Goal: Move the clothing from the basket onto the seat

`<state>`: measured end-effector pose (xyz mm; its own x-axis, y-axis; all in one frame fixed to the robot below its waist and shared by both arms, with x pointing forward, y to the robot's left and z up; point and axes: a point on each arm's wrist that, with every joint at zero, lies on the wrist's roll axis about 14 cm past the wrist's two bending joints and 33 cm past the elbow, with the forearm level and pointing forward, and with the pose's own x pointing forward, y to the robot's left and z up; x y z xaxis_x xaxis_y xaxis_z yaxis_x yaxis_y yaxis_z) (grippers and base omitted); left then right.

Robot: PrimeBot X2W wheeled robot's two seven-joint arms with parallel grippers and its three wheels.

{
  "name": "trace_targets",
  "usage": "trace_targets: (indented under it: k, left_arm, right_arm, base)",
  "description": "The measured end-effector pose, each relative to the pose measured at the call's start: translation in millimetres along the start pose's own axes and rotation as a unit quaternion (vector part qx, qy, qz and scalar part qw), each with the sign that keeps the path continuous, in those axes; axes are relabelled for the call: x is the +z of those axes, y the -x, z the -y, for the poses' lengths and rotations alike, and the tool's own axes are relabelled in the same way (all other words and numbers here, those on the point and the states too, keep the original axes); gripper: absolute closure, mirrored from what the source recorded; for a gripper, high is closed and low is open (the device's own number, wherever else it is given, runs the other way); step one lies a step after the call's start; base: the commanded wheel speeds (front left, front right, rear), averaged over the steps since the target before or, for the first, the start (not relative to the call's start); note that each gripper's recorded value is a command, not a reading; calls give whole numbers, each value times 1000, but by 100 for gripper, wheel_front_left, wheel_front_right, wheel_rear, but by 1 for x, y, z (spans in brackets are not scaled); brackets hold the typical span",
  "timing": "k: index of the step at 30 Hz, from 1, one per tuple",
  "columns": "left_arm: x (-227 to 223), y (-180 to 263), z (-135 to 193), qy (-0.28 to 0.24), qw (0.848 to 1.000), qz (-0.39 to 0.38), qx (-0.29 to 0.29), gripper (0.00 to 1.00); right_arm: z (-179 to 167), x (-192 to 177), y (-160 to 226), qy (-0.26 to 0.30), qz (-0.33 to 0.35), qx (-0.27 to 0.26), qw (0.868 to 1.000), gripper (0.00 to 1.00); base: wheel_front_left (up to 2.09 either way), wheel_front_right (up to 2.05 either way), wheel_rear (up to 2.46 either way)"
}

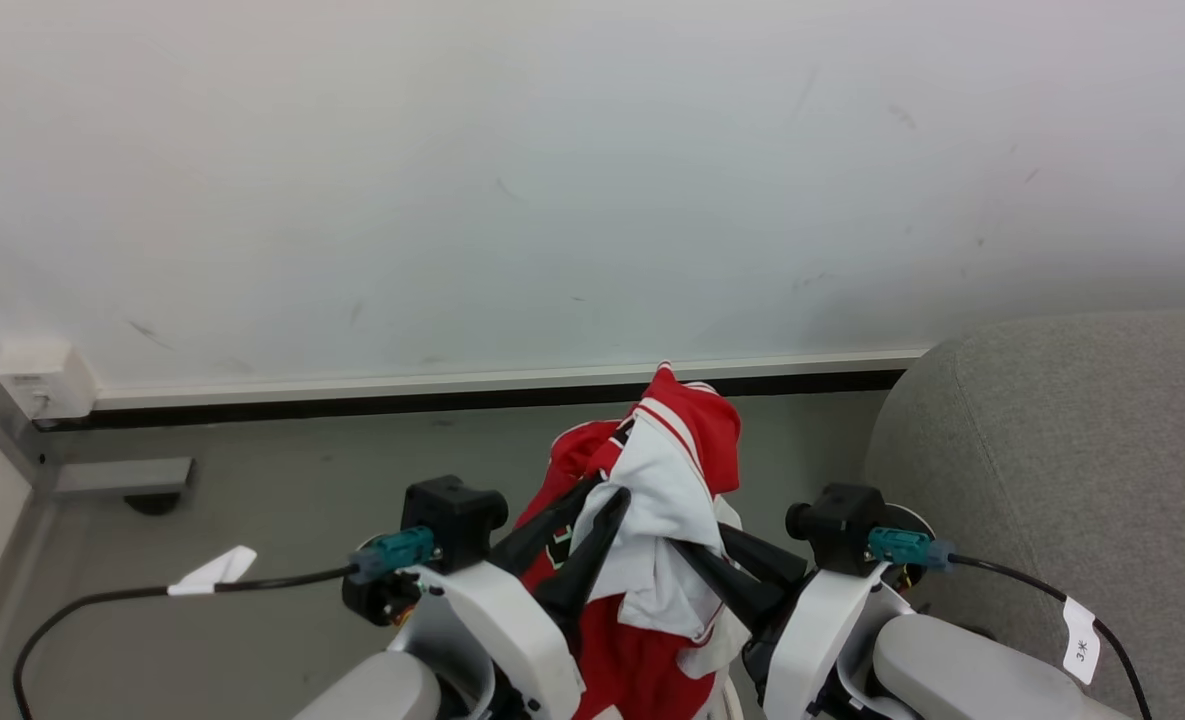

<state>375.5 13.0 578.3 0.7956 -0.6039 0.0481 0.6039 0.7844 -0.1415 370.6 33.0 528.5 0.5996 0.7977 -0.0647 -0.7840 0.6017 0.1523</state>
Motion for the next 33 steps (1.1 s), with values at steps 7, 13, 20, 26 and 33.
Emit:
trace_targets:
  k: [7, 13, 20, 26, 33]
  left_arm:
    - [-2, 6, -8, -5, 1000, 0, 14, 0]
    - [-3, 13, -15, -13, 1000, -1, 28, 0]
    - [-6, 22, -20, -15, 999, -3, 43, 0]
    - [-8, 25, -20, -14, 999, -4, 46, 0]
    - [-8, 24, -19, -15, 999, -5, 45, 0]
  right_arm:
    - [-2, 4, -1, 2, 5, 7, 1000, 100]
    - [-6, 6, -3, 2, 8, 14, 1000, 100]
    - [-8, 9, -5, 2, 12, 19, 1000, 100]
    - [-9, 11, -6, 1, 15, 20, 1000, 100]
    - [-4, 15, -4, 4, 21, 12, 1000, 100]
  base:
    - [0, 0, 0]
    - [0, 0, 0]
    - [0, 0, 0]
    - [0, 0, 0]
    - [0, 0, 0]
